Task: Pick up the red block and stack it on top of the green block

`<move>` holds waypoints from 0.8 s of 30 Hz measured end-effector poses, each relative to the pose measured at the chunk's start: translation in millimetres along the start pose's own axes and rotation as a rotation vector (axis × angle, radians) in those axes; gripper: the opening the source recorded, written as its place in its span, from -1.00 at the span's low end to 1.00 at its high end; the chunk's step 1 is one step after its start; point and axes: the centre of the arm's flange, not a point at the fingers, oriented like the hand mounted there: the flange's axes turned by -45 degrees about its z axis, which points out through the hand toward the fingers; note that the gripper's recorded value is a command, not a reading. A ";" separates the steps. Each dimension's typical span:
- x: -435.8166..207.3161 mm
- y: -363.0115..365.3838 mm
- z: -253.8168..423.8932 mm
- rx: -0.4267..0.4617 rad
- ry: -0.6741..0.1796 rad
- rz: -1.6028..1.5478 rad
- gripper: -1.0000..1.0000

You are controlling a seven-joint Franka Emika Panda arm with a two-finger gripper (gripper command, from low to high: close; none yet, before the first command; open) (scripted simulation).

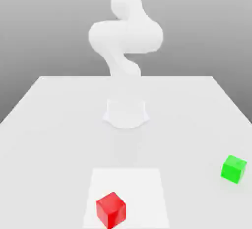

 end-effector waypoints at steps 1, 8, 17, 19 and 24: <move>-1.2 2.9 22.0 0.017 -0.031 -0.022 0.00; -32.4 13.0 161.8 0.110 -0.228 -0.169 0.00; -122.5 17.9 311.3 0.187 -0.471 -0.366 0.00; -148.0 20.0 337.9 0.197 -0.524 -0.413 0.00; -216.7 30.4 391.8 0.212 -0.660 -0.534 0.00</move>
